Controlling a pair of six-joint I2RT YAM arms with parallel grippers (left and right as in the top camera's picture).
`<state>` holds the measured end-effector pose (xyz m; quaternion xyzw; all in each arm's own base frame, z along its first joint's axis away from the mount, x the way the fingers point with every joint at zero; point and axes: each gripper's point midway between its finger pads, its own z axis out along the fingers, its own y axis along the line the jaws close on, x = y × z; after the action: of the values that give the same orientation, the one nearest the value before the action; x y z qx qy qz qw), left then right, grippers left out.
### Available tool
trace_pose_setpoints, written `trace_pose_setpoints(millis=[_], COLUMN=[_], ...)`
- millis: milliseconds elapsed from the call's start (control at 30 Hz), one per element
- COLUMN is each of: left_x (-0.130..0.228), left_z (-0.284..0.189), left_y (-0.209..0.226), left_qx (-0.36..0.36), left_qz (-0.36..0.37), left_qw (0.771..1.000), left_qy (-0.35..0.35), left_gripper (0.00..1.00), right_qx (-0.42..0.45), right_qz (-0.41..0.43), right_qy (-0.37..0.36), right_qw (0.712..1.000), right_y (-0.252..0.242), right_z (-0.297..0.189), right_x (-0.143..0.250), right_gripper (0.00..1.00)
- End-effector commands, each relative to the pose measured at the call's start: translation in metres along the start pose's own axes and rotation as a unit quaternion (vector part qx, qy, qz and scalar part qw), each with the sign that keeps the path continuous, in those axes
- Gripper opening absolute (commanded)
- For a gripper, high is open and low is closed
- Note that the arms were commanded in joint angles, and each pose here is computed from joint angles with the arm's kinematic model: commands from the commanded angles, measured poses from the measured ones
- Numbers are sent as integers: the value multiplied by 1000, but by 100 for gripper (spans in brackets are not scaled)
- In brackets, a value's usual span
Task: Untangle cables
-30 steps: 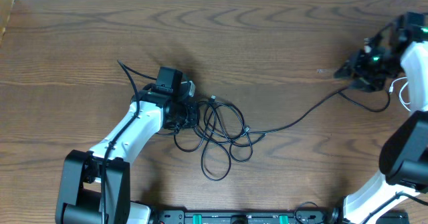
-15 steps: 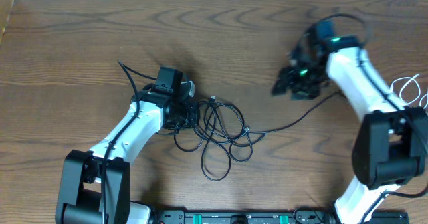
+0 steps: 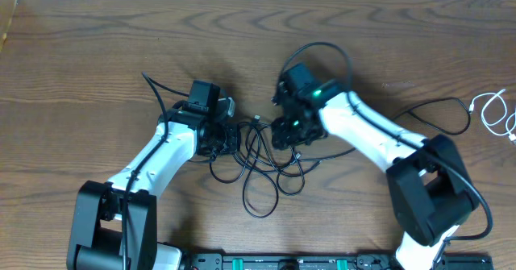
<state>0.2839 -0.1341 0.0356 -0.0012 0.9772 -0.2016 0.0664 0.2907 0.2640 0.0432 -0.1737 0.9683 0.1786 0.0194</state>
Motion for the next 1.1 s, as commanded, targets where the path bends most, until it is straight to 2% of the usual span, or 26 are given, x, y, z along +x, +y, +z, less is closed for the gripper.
trace_pose_setpoints(millis=[0,133,167,200,333,433,633,933,967,1000,1067], left_x=[0,0,0,0,1,-2,-3,2,3,3,3], left_z=[-1,-1,-1,-1,-4,-13,-24,-41,-43,-44,-45], left_y=[3,3,3,3,4,16,52,106,111,114,117], left_qx=[-6,-6,-6,-6,-7,-20,-60,-133,-139,-142,-142], left_qz=[9,9,9,9,6,-13,-69,-146,-152,-157,-176], left_qw=[1000,1000,1000,1000,1000,1000,996,980,978,977,974], left_qy=[-3,-3,-3,-3,-2,-10,-16,-22,-23,-24,-27], left_gripper=[8,8,8,8,8,8,8,8,10,16,41], right_qx=[93,172,205,214,244,242,202,145,137,130,113], right_qz=[9,28,28,27,28,48,68,68,67,65,63], right_qy=[-25,-61,-78,-81,-87,-107,-204,-334,-351,-364,-388], right_qw=[995,983,975,973,965,963,955,929,924,920,913], right_y=[-10,-20,-26,-28,-38,-44,-33,-7,-4,-1,6], right_z=[4,1,-2,-4,-13,-42,-114,-208,-219,-228,-244], right_x=[0,-4,-7,-7,-8,-17,-41,-43,-43,-44,-43], right_gripper=[45,30,12,1,1,1,1,1,1,1,1])
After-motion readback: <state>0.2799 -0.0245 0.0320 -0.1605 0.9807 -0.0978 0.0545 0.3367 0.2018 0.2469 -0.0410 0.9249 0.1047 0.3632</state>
